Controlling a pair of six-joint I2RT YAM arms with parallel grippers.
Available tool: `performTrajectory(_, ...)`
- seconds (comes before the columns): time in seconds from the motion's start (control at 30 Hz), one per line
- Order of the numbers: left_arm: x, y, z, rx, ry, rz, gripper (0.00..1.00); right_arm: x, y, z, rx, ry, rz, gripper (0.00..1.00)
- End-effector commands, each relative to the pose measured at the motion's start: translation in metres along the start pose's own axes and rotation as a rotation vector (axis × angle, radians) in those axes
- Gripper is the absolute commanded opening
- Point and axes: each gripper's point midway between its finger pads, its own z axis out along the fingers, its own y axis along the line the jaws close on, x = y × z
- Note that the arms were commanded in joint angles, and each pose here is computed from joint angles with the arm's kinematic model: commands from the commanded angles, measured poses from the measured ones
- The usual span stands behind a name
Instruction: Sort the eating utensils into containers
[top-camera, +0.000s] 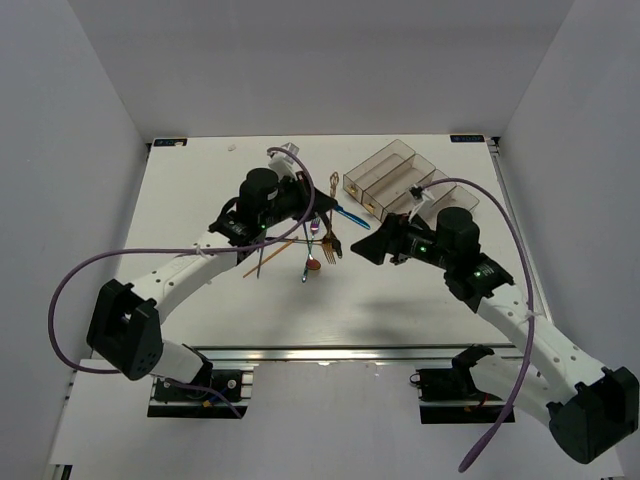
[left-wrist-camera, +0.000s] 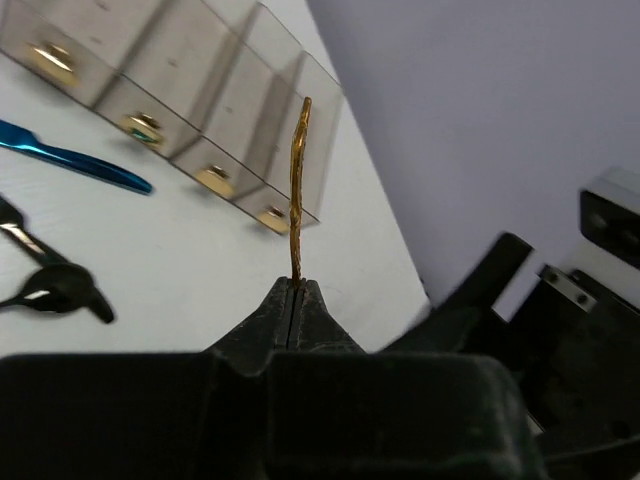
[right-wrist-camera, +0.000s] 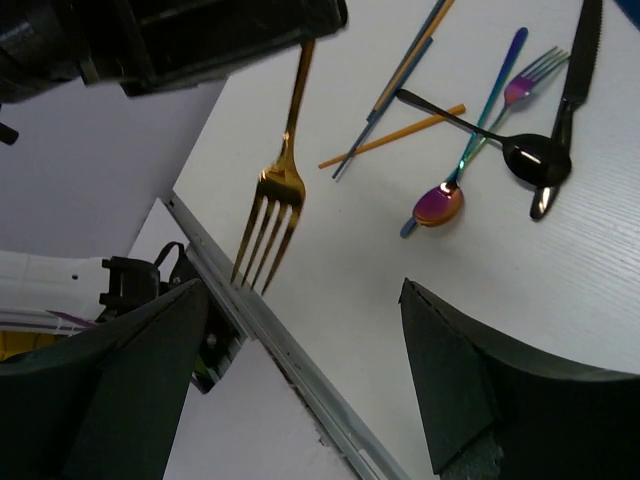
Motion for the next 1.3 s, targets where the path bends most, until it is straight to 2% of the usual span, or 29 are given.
performTrajectory(0.0, -0.005, -0.059, -0.020, 0.238, -0.019, 0.004, 0.00, -0.020, 0.023, 0.015, -0.044, -0.104, 0.014, 0.82)
performTrajectory(0.1, -0.002, -0.063, -0.024, 0.255, -0.016, -0.005, 0.00, -0.023, 0.032, 0.024, -0.036, -0.124, 0.008, 0.80)
performTrajectory(0.23, -0.001, -0.065, -0.030, 0.260, -0.027, -0.030, 0.00, -0.028, 0.023, 0.037, 0.079, -0.172, -0.005, 0.77)
performTrajectory(0.33, 0.002, -0.062, -0.030, 0.241, -0.030, -0.038, 0.00, -0.032, 0.025, 0.046, 0.087, -0.195, -0.016, 0.69)
performTrajectory(0.5, 0.002, -0.053, -0.029, 0.198, -0.044, -0.036, 0.00, -0.036, 0.035, 0.063, 0.091, -0.203, -0.025, 0.68)
performTrajectory(0.7, 0.001, -0.038, -0.028, 0.127, -0.057, -0.009, 0.00, -0.043, 0.043, 0.059, 0.092, -0.247, -0.035, 0.69)
performTrajectory(0.83, 0.004, -0.043, -0.029, 0.162, -0.055, -0.025, 0.00, -0.046, 0.038, 0.062, 0.115, -0.266, -0.042, 0.69)
performTrajectory(0.9, 0.003, -0.048, -0.031, 0.185, -0.056, -0.041, 0.00, -0.045, 0.034, 0.073, 0.138, -0.242, -0.046, 0.65)
performTrajectory(1.0, 0.001, -0.050, -0.032, 0.185, -0.064, -0.046, 0.00, -0.047, 0.034, 0.086, 0.141, -0.229, -0.054, 0.55)
performTrajectory(1.03, 0.001, -0.049, -0.031, 0.181, -0.062, -0.045, 0.00, -0.045, 0.033, 0.091, 0.143, -0.219, -0.055, 0.48)
performTrajectory(1.13, 0.002, -0.045, -0.030, 0.162, -0.062, -0.050, 0.00, -0.049, 0.042, 0.097, 0.122, -0.229, -0.061, 0.35)
performTrajectory(1.17, 0.001, -0.042, -0.030, 0.150, -0.070, -0.052, 0.00, -0.051, 0.046, 0.098, 0.115, -0.233, -0.065, 0.24)
performTrajectory(1.2, 0.001, -0.039, -0.029, 0.133, -0.069, -0.056, 0.00, -0.051, 0.047, 0.098, 0.117, -0.236, -0.069, 0.17)
performTrajectory(1.23, -0.002, -0.038, -0.029, 0.118, -0.076, -0.051, 0.00, -0.052, 0.045, 0.098, 0.131, -0.243, -0.070, 0.03)
performTrajectory(1.27, -0.002, -0.030, -0.028, 0.071, -0.079, -0.052, 0.01, -0.052, 0.043, 0.098, 0.142, -0.246, -0.065, 0.00)
